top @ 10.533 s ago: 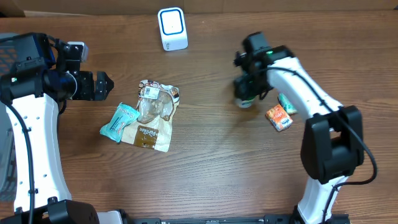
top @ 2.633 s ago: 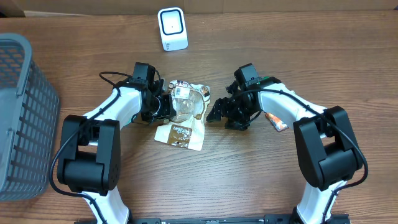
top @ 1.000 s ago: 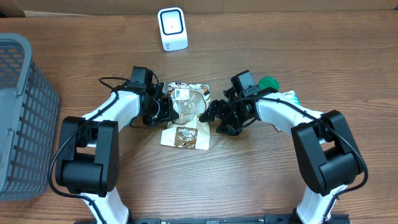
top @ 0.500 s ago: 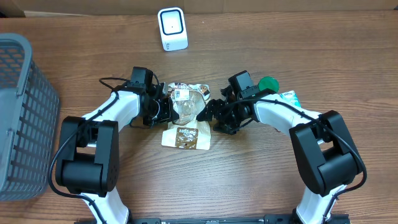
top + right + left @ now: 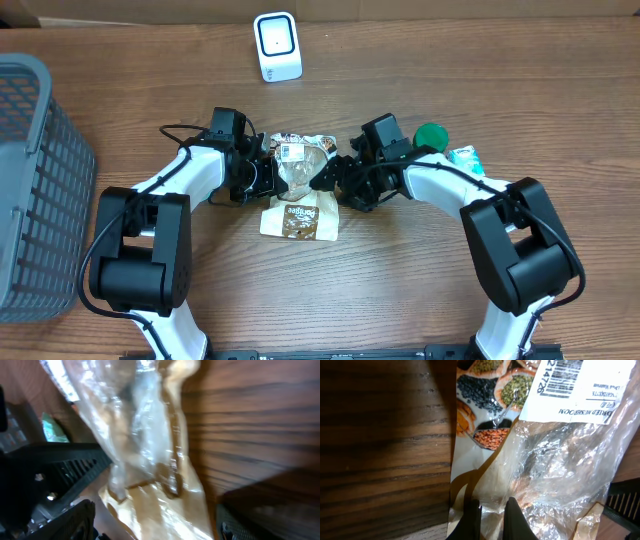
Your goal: Scan the item barcode
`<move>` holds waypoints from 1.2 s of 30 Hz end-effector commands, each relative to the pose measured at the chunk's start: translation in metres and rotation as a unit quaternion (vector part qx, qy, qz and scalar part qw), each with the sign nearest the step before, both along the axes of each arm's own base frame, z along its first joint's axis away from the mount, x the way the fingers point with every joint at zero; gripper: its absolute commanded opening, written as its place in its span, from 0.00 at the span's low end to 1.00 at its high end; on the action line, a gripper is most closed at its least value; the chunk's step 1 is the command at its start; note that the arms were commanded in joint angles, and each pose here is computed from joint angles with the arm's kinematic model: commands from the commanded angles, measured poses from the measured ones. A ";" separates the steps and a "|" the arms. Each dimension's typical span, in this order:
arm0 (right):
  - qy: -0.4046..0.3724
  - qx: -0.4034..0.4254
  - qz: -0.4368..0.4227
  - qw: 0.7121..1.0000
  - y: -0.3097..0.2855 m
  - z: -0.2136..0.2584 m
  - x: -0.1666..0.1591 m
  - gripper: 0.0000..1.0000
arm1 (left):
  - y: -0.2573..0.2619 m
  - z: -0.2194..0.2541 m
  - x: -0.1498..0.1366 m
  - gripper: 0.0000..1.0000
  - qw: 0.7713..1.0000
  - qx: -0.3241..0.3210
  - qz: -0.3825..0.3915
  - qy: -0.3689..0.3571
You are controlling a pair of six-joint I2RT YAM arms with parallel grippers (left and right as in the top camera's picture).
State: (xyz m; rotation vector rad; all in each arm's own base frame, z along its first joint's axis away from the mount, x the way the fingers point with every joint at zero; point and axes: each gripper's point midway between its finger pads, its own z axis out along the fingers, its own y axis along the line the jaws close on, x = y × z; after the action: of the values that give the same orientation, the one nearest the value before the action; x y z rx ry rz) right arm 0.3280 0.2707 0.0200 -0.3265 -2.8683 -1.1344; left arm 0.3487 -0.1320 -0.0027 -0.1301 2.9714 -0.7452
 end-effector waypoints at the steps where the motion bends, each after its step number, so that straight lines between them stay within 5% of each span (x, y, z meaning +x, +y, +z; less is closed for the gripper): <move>1: 0.034 -0.042 -0.013 0.998 0.001 -0.036 -0.015 0.75 | 0.013 -0.030 -0.023 0.04 0.998 0.034 -0.003 0.044; 5: 0.036 -0.037 -0.012 0.999 0.015 -0.037 -0.020 0.75 | 0.013 -0.030 -0.023 0.04 0.998 0.034 -0.003 0.044; 8: 0.015 -0.011 -0.012 1.000 0.029 -0.029 -0.013 0.55 | 0.013 -0.030 -0.023 0.04 0.998 0.034 -0.003 0.044; 11: -0.008 0.031 0.002 0.999 0.042 -0.016 -0.005 0.45 | 0.013 -0.030 -0.024 0.04 0.998 0.034 -0.003 0.045; 22: -0.070 0.105 0.043 0.991 0.063 0.017 0.005 0.43 | 0.013 -0.030 -0.024 0.04 0.998 0.034 -0.003 0.045; 31: -0.081 0.099 0.060 0.990 0.060 0.015 0.003 0.06 | 0.013 -0.027 -0.019 0.04 0.999 0.033 -0.003 0.037; 36: -0.095 0.110 0.082 0.986 0.055 0.020 0.003 0.04 | 0.021 0.001 -0.005 0.04 1.000 0.030 0.001 0.008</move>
State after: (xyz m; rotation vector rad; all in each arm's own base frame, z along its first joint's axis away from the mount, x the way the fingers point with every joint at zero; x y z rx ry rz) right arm 0.3340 0.3259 0.0268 -0.0822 -2.8519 -1.4285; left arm 0.3444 -0.1287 -0.0019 -0.1490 2.9908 -0.7577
